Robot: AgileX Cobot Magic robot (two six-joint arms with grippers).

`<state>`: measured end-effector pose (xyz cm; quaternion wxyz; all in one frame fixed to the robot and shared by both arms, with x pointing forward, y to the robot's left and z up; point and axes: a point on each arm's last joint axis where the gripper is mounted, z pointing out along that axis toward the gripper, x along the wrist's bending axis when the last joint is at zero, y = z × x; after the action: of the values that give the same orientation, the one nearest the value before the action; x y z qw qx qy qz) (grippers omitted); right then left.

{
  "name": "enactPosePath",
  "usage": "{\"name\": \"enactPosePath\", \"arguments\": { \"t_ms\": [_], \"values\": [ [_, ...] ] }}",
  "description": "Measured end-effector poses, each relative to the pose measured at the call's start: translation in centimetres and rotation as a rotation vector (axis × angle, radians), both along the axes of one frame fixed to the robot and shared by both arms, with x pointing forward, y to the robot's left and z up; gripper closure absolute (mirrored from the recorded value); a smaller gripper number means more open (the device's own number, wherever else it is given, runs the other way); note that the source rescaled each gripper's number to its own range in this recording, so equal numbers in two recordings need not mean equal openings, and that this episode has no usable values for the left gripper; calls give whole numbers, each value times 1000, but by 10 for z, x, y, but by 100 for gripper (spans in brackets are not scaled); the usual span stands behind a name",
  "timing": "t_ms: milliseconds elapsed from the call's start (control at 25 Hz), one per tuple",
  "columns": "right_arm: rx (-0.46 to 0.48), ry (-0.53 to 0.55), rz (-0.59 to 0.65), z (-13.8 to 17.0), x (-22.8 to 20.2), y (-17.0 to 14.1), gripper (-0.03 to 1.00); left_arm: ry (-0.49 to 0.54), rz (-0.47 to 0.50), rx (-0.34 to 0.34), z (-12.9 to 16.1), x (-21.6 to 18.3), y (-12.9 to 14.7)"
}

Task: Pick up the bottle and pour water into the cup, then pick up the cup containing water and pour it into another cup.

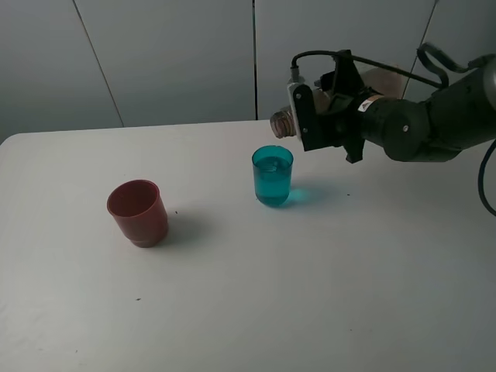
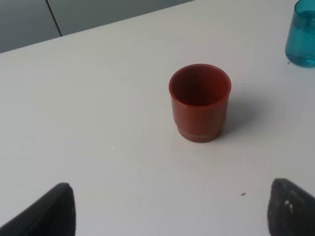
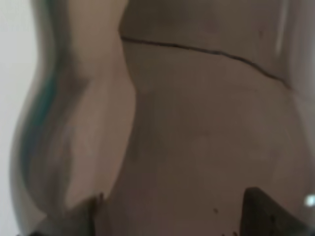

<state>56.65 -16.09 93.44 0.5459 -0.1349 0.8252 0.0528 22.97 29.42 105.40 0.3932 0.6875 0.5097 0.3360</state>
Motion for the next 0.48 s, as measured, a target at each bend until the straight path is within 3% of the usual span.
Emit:
{"name": "enactPosePath", "arguments": {
  "t_ms": [320, 480],
  "values": [
    [235, 269, -68, 25, -20, 0, 97, 0, 0, 0, 0, 0, 0],
    [399, 397, -210, 27, -17, -13, 97, 0, 0, 0, 0, 0, 0]
  ]
}}
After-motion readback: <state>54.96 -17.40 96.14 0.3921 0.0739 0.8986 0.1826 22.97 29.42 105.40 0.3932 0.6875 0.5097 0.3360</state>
